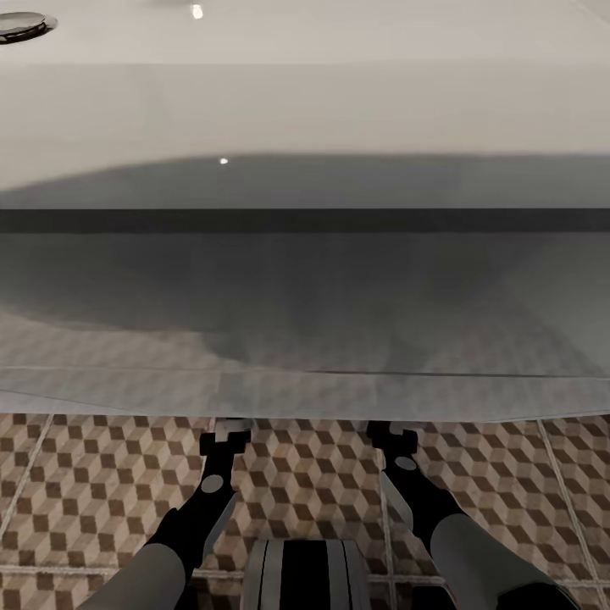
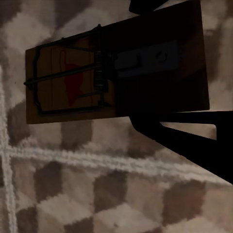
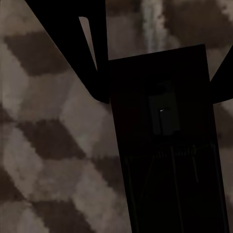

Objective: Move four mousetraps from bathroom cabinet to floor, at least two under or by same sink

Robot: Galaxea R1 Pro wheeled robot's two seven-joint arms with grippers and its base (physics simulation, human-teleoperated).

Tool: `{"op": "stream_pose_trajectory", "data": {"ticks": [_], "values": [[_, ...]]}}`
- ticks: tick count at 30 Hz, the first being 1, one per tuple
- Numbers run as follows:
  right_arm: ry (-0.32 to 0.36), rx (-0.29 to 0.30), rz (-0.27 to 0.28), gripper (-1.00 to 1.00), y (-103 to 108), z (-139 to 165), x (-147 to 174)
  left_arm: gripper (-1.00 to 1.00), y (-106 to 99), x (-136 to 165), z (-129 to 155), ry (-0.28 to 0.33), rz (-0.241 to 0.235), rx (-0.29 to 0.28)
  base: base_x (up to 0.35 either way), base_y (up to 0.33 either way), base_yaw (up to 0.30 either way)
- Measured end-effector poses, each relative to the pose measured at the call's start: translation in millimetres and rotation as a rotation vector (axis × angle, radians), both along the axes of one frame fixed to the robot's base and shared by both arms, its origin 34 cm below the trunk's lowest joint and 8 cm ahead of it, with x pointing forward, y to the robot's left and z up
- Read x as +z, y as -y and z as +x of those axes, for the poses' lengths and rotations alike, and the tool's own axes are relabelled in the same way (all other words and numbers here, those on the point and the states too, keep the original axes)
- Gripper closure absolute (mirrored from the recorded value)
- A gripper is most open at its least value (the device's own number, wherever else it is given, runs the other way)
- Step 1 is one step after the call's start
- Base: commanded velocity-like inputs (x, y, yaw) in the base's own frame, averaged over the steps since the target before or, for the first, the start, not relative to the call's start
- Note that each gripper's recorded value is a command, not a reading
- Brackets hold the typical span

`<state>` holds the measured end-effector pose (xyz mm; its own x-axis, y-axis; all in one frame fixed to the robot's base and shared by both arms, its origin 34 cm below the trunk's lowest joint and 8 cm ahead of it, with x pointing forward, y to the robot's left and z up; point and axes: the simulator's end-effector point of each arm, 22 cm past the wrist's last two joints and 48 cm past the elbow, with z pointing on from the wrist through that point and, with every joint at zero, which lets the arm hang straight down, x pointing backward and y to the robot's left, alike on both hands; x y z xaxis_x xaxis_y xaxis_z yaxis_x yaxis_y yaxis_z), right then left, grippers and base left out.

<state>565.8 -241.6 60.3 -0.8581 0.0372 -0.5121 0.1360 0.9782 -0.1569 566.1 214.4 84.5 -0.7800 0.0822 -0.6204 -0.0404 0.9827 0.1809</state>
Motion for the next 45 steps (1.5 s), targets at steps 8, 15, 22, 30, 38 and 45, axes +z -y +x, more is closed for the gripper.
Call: {"op": "stream_pose_trajectory", "data": {"ticks": [8,15,22,30,38,45], "values": [[0.008,-0.002,0.001,1.00,0.4,0.5,0.4,1.00,-2.2,-0.8,14.9,0.005,-0.007,-0.011,0.000,0.000,0.000],[-0.021,0.010,0.005,1.00,0.2,-6.5,-8.2,1.00,-3.5,-1.5,16.7,0.004,-0.007,-0.014,0.000,0.000,0.000],[-0.041,0.031,0.043,1.00,-6.0,-6.3,-15.5,1.00,-12.0,-1.9,16.8,0.004,0.005,-0.015,0.000,0.000,0.000],[-0.044,0.034,0.054,1.00,-7.5,-6.4,-16.8,1.00,-14.0,-2.3,16.2,0.002,0.008,-0.015,0.000,0.000,0.000],[-0.048,0.038,0.062,1.00,-7.9,-6.6,-17.8,1.00,-14.0,-3.2,14.8,-0.001,0.008,-0.016,0.000,0.000,0.000],[-0.048,0.045,0.077,1.00,-10.7,-6.4,-18.3,1.00,-14.2,-5.4,11.2,-0.010,0.009,-0.017,0.000,0.000,0.000]]}}
